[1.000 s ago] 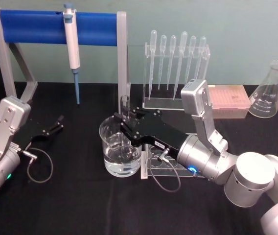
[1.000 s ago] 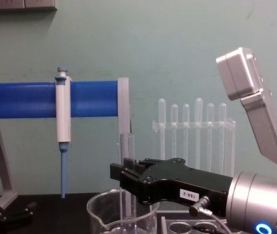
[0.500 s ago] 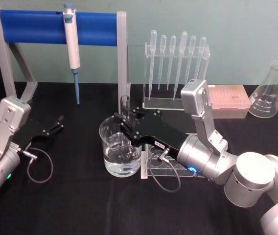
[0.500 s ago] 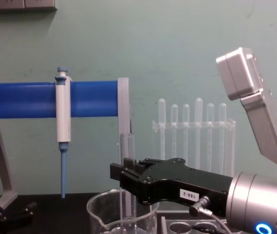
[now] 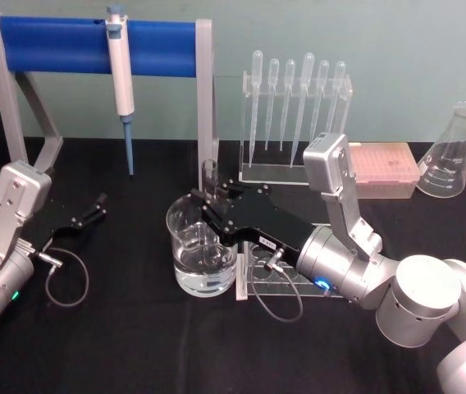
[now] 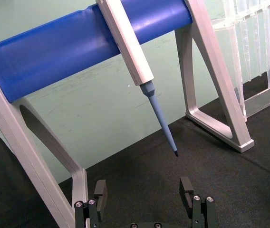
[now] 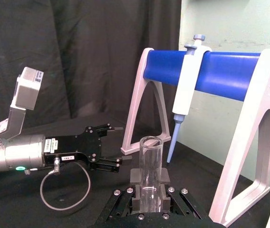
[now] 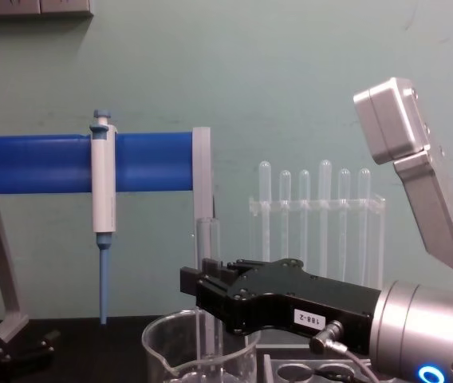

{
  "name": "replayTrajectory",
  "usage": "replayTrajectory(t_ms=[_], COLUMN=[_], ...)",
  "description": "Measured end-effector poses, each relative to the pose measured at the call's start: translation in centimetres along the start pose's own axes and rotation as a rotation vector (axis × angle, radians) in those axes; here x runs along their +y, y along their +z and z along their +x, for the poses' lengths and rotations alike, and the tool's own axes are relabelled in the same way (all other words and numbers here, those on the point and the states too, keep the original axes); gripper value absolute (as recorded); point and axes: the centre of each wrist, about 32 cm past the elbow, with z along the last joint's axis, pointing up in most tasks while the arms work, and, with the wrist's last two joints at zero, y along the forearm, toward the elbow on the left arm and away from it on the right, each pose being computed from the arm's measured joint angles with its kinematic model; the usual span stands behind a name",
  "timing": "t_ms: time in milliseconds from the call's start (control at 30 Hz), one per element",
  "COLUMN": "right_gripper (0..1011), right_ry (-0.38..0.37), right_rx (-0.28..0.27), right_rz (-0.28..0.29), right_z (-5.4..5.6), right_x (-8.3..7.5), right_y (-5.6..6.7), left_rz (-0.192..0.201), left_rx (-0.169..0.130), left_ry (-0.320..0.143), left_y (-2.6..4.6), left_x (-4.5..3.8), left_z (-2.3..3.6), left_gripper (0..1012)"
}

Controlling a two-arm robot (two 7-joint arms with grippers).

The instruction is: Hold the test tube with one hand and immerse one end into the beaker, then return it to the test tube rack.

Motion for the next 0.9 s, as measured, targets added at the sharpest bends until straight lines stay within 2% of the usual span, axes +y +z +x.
replayTrajectory(t_ms=[900], right_gripper=[225], right_ry=[0.000], right_rx=[0.000], right_rz=[0.000], right_z=[0.00], right_x=[0.00], right_y=[0.00], left_rz=[0.000], left_rx=[0.000], left_ry=[0.000], left_y=[0.00], left_x=[0.00], left_z=[0.00], left_gripper=[1000])
